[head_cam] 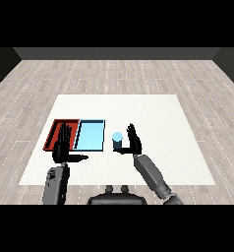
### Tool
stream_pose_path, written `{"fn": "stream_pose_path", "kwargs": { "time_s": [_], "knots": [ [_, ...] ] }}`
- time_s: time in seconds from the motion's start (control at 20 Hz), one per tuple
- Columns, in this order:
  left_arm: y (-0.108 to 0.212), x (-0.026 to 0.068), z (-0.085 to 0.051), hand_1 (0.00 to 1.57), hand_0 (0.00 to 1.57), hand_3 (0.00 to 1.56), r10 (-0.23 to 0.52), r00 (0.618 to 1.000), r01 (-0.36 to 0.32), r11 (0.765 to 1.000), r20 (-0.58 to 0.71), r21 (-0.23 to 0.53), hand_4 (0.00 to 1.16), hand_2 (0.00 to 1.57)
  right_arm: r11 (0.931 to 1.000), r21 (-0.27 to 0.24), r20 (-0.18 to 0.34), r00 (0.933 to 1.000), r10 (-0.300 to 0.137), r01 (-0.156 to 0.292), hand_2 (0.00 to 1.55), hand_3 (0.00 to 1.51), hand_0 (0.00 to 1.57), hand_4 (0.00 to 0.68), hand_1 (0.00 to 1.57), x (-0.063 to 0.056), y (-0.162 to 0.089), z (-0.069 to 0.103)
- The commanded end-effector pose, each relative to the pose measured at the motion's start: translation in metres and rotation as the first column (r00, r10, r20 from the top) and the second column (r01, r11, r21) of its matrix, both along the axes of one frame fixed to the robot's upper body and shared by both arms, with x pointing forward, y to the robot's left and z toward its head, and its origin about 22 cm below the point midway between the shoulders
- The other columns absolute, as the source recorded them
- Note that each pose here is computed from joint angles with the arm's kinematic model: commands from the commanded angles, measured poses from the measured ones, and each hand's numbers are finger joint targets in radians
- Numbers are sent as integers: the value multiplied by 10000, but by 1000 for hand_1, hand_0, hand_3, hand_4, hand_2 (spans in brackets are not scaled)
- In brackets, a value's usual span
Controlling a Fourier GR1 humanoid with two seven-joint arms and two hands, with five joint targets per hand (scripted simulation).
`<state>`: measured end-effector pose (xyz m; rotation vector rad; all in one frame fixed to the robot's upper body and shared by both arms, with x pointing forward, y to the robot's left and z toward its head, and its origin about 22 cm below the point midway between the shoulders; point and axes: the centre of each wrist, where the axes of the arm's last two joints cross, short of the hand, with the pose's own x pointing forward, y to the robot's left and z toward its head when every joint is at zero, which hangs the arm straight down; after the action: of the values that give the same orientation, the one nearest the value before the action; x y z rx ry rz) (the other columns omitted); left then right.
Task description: Pick the blue can and put it in the blue box
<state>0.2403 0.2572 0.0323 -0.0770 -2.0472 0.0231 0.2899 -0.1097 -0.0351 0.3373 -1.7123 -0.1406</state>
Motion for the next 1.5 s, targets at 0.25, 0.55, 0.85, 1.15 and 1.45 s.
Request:
{"fn": "stream_pose_path", "kwargs": {
  "time_s": [0.25,0.55,0.85,1.15,1.45],
  "knots": [
    [71,172,130,0,0,0,-57,10000,57,9999,34,130,0,0,9996,257,-528,9986,86,-73,0,0,0,0,0,159,-1,-102],
    [69,-19,-78,0,0,0,-39,10000,39,10000,-48,38,0,0,9985,480,-461,9985,283,-261,0,0,0,0,0,364,212,16],
    [34,-9,-2,0,0,0,145,9999,-145,9998,-74,-110,0,0,9974,532,-775,9956,521,-481,0,0,0,0,0,131,220,-249],
    [2,-3,-30,0,0,0,136,9999,-137,9998,-97,-145,0,0,9988,237,-871,9952,451,-432,0,0,0,0,0,311,209,-294],
    [185,-86,25,0,0,0,50,10000,-51,9999,-68,-103,0,0,9973,-97,-975,9927,710,-723,0,0,0,0,0,269,411,-253]
  ]
}}
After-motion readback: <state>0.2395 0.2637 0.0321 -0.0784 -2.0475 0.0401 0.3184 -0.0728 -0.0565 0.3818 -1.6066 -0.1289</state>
